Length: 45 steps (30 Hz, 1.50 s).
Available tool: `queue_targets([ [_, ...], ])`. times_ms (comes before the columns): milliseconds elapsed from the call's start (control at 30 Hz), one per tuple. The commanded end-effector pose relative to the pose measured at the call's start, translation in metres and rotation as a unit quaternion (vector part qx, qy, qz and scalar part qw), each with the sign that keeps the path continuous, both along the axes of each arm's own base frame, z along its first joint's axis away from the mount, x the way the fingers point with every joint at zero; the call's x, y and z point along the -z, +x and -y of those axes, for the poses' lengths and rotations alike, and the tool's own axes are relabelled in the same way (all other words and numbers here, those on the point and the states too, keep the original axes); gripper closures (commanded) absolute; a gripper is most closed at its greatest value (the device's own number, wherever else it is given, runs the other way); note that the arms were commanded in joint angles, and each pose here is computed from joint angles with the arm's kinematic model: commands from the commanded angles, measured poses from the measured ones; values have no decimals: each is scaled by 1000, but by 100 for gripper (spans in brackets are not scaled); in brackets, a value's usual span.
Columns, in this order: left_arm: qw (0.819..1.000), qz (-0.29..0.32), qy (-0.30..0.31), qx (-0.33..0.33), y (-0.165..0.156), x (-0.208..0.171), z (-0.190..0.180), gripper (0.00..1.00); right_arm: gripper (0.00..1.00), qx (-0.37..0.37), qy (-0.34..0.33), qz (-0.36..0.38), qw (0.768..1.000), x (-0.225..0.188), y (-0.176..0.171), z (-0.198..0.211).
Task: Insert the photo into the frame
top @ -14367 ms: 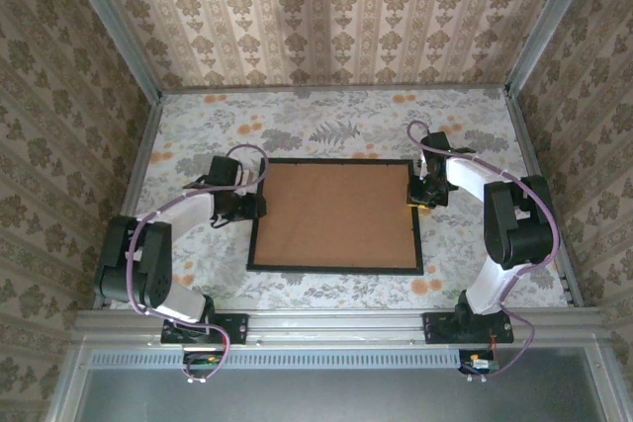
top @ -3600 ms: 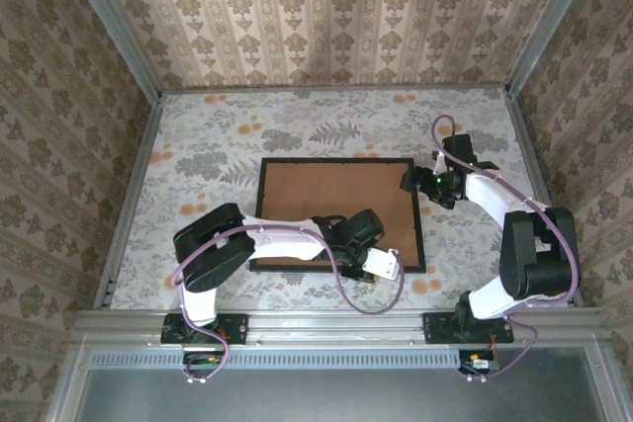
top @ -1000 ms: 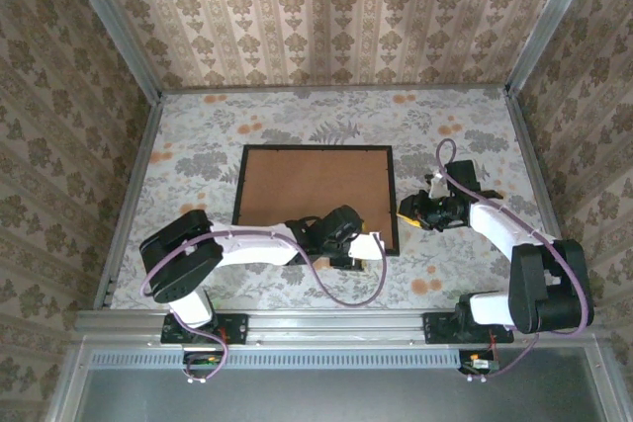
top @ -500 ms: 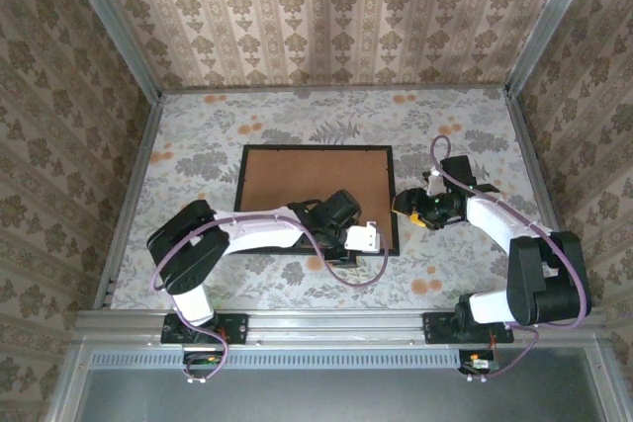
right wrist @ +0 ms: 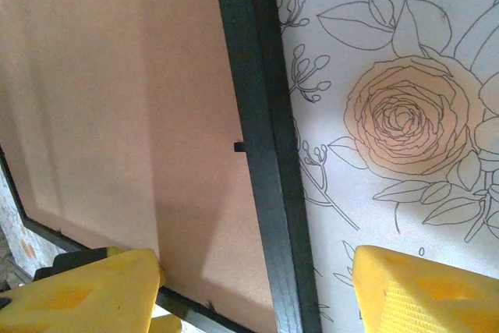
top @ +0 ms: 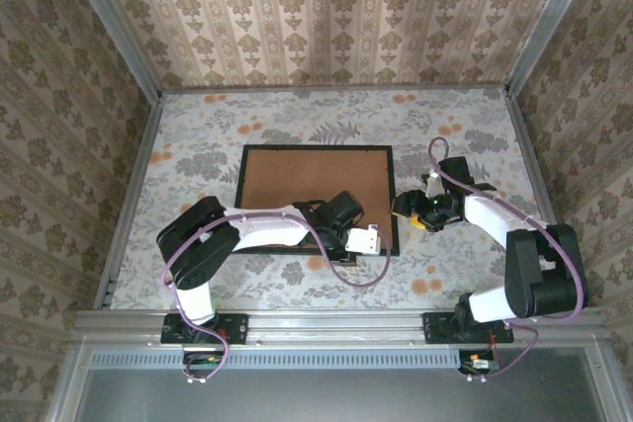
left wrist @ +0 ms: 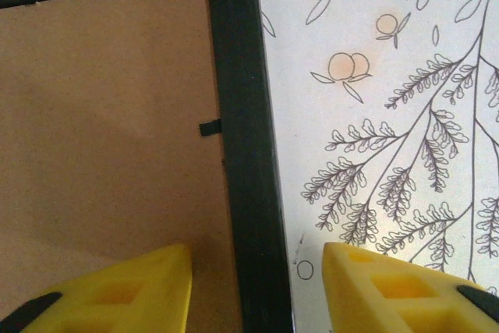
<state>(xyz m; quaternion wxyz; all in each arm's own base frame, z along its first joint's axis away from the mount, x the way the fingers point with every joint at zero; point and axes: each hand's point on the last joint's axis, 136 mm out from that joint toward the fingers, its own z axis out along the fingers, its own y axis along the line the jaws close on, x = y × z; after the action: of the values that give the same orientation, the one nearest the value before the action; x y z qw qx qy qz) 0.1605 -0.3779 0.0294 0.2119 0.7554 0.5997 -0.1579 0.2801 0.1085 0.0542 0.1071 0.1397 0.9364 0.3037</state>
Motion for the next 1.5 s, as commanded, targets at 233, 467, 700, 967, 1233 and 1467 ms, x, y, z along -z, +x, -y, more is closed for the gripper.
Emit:
queue_targets([
  [233,1000,19,15,17,-9,10,-4,74,32,-9,-10,-10,1000,4,-3,0],
  [467,999,29,-16,-5,-2,-7,5,91,27,-37,3,-21,999,7,-14,-11],
  [700,998,27,-49,-24,3,-27,13,95,24,-56,22,-27,998,11,-25,-21],
  [967,996,22,-74,-42,12,-44,19,96,24,-64,47,-33,996,14,-36,-29],
  [1233,994,17,-99,-49,16,-56,22,95,24,-64,89,-33,993,15,-42,-40],
  [1467,991,9,-118,-56,20,-65,24,95,25,-58,115,-25,991,12,-41,-46],
])
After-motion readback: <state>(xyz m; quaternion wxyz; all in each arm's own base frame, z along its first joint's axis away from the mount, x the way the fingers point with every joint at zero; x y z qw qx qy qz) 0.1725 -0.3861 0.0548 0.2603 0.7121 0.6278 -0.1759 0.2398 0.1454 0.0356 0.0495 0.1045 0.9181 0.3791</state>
